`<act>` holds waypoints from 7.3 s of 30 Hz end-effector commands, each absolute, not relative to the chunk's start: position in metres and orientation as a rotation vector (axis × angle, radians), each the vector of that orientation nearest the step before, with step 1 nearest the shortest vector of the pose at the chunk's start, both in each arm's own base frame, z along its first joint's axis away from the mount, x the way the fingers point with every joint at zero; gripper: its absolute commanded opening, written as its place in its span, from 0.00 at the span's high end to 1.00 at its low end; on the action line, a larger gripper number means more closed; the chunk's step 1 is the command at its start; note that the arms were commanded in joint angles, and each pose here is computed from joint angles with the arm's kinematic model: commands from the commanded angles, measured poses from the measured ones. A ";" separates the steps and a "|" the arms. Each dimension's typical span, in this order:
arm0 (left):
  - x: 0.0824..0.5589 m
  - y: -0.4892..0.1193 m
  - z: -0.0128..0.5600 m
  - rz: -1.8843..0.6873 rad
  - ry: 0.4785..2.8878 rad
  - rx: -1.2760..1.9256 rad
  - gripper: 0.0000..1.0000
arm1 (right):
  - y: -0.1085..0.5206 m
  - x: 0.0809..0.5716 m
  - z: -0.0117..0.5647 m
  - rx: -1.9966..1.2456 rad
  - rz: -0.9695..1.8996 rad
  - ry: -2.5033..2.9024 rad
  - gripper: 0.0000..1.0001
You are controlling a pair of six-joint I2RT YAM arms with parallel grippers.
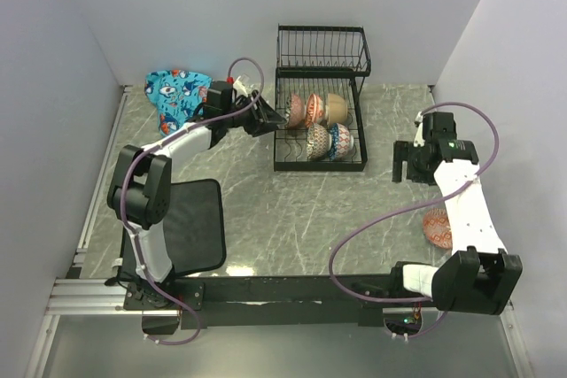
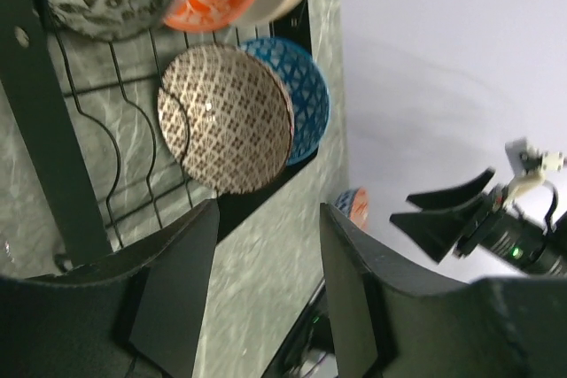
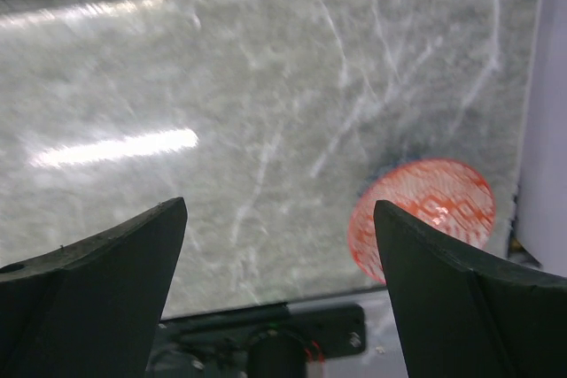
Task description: Load the bowls into the dish rack
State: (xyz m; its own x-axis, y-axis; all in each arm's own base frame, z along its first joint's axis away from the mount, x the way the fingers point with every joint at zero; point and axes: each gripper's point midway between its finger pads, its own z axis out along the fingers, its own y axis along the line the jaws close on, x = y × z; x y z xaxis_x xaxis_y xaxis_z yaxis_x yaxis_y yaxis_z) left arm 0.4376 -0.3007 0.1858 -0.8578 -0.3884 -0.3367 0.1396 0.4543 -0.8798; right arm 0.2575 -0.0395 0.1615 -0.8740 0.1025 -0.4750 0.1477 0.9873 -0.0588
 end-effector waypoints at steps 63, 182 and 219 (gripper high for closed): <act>0.462 -0.232 0.265 -0.620 2.031 0.404 0.37 | -0.092 0.181 0.055 -0.007 -0.265 3.061 0.80; 0.197 -0.367 0.138 -0.603 1.531 1.909 0.99 | 0.048 0.289 0.236 -0.198 0.609 2.270 0.37; 0.420 -0.349 0.233 -1.821 1.911 -0.065 0.99 | 0.015 0.306 0.250 -0.170 0.393 2.360 0.37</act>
State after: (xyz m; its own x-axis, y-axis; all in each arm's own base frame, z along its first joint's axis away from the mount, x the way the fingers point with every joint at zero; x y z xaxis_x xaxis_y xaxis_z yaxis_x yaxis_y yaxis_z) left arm 0.4054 -0.3530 0.2126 -0.8940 -0.2724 -0.3558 0.3151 0.1822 -0.9314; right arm 0.3005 0.0249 0.2391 -0.7481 0.0016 -0.6636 -0.2445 0.9290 0.2778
